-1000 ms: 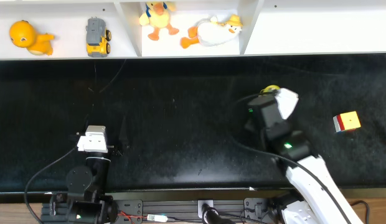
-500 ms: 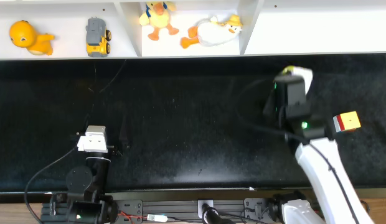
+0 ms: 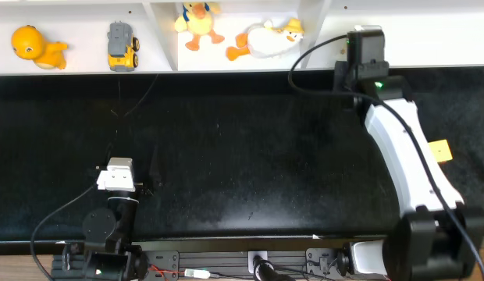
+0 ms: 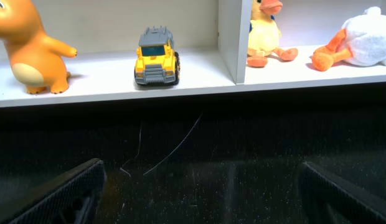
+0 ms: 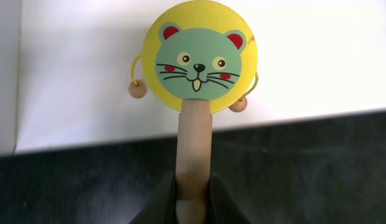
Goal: Store Toys
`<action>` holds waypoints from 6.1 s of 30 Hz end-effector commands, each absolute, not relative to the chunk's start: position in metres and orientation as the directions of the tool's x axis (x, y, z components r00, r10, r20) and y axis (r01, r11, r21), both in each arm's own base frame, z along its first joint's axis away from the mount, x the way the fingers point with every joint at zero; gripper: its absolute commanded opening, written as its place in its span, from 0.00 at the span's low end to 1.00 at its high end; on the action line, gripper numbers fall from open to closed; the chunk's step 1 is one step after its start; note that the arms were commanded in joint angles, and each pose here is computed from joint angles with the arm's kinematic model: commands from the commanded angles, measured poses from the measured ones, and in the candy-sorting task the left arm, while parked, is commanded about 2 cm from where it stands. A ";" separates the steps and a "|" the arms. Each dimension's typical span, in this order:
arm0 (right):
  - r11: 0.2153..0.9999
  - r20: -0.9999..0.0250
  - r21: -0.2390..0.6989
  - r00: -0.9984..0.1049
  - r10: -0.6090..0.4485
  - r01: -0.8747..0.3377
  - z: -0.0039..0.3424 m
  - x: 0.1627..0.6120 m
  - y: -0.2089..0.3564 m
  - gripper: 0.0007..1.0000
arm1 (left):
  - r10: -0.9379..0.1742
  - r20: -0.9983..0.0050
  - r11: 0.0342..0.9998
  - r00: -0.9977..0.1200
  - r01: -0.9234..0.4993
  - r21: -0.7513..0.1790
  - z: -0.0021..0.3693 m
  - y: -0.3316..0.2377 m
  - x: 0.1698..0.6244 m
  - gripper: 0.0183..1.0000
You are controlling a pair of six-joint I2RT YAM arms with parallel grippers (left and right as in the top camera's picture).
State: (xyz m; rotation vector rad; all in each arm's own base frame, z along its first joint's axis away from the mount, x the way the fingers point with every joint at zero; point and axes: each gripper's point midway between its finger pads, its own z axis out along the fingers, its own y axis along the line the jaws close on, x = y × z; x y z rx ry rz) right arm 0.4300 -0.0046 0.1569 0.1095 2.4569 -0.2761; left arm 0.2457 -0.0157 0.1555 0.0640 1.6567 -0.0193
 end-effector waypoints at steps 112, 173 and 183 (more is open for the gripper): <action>0.954 -0.485 -0.300 -0.864 -0.135 0.019 0.138 0.289 -0.108 1.00 | 0.041 -0.996 0.997 -0.075 0.064 0.036 0.156 -0.018 0.245 1.00; 0.986 -0.536 -0.153 -0.843 -0.028 0.064 0.053 0.239 -0.234 1.00 | 0.041 -0.996 0.997 -0.075 0.064 0.036 0.156 -0.018 0.245 1.00; 0.990 -0.559 -0.119 -0.829 0.000 0.080 0.049 0.254 -0.229 0.93 | 0.041 -0.996 0.997 -0.075 0.064 0.036 0.156 -0.018 0.245 1.00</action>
